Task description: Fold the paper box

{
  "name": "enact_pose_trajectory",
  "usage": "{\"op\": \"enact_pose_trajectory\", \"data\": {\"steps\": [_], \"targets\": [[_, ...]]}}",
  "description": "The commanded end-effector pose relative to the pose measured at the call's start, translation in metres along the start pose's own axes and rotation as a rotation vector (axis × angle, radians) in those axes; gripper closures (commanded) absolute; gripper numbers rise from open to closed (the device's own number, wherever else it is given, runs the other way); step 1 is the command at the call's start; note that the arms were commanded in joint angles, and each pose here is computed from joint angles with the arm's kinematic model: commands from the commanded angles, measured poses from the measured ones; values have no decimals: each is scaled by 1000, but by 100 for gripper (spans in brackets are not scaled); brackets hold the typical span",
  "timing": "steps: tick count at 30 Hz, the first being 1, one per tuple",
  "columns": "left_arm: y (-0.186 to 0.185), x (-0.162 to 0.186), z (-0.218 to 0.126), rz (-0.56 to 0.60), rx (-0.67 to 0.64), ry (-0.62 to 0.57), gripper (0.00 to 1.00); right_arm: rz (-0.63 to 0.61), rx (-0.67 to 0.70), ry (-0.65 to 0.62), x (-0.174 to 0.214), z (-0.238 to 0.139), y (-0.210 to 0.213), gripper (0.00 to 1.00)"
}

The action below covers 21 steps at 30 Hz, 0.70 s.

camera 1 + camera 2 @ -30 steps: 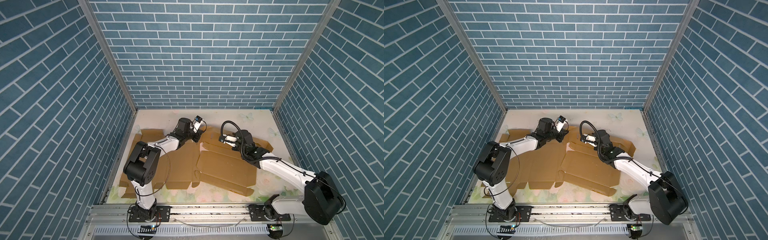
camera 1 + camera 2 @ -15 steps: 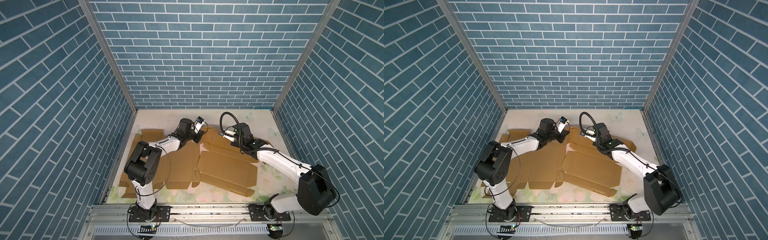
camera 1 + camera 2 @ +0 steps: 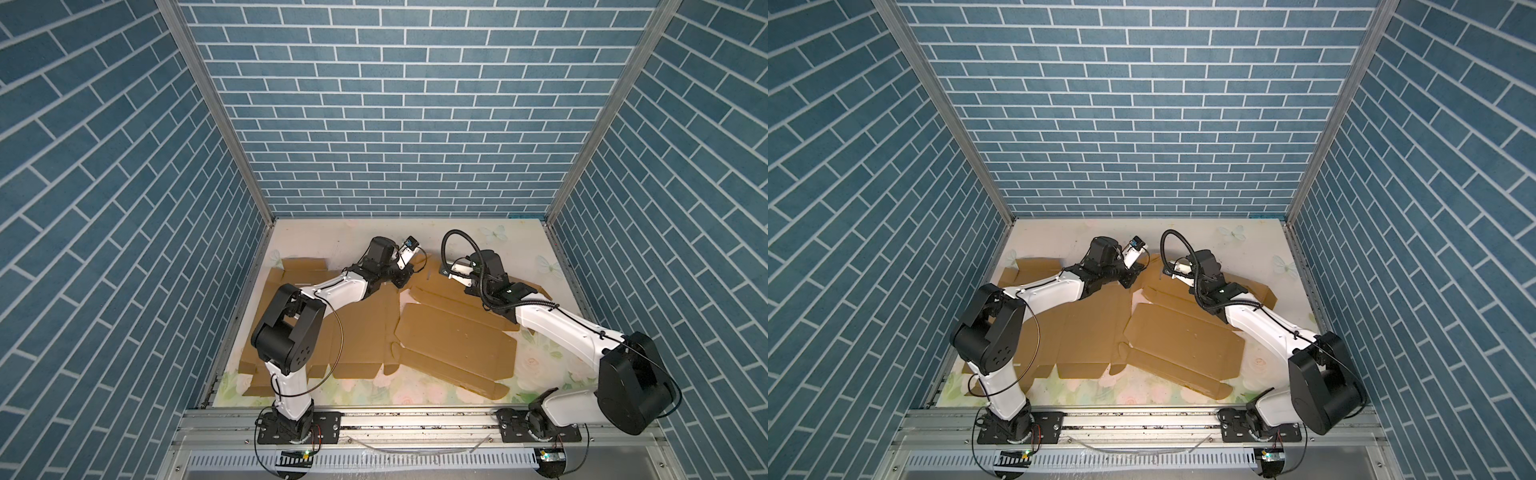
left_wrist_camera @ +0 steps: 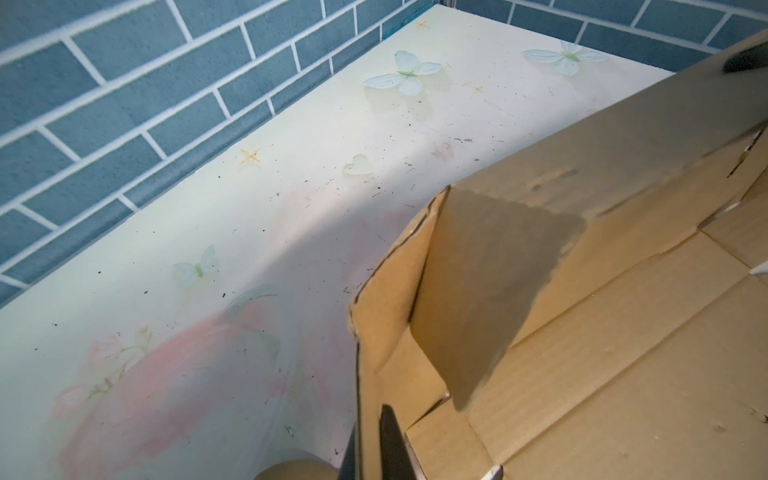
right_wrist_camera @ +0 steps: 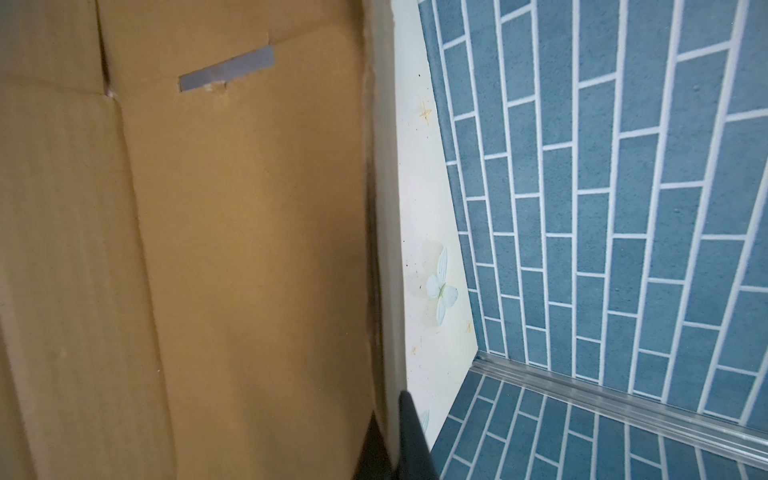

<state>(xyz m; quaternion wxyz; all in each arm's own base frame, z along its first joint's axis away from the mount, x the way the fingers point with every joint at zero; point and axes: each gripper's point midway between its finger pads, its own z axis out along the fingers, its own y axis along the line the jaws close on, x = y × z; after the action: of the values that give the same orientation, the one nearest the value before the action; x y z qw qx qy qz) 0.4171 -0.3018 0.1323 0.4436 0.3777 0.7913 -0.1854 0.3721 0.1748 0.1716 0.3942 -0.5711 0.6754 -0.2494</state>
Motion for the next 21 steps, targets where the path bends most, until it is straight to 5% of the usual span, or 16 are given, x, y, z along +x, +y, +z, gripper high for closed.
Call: {"op": "enact_pose_trajectory", "data": {"steps": [1, 10, 21], "targets": [[-19, -17, -11, 7, 7, -90, 94, -41, -52, -27, 0, -5, 20, 100], [-58, -24, -5, -76, 90, -84, 90, -122, -54, -9, -3, -6, 28, 100], [-63, -36, -13, -229, 128, 69, 85, -155, 102, 27, -2, 2, 5, 100]]}}
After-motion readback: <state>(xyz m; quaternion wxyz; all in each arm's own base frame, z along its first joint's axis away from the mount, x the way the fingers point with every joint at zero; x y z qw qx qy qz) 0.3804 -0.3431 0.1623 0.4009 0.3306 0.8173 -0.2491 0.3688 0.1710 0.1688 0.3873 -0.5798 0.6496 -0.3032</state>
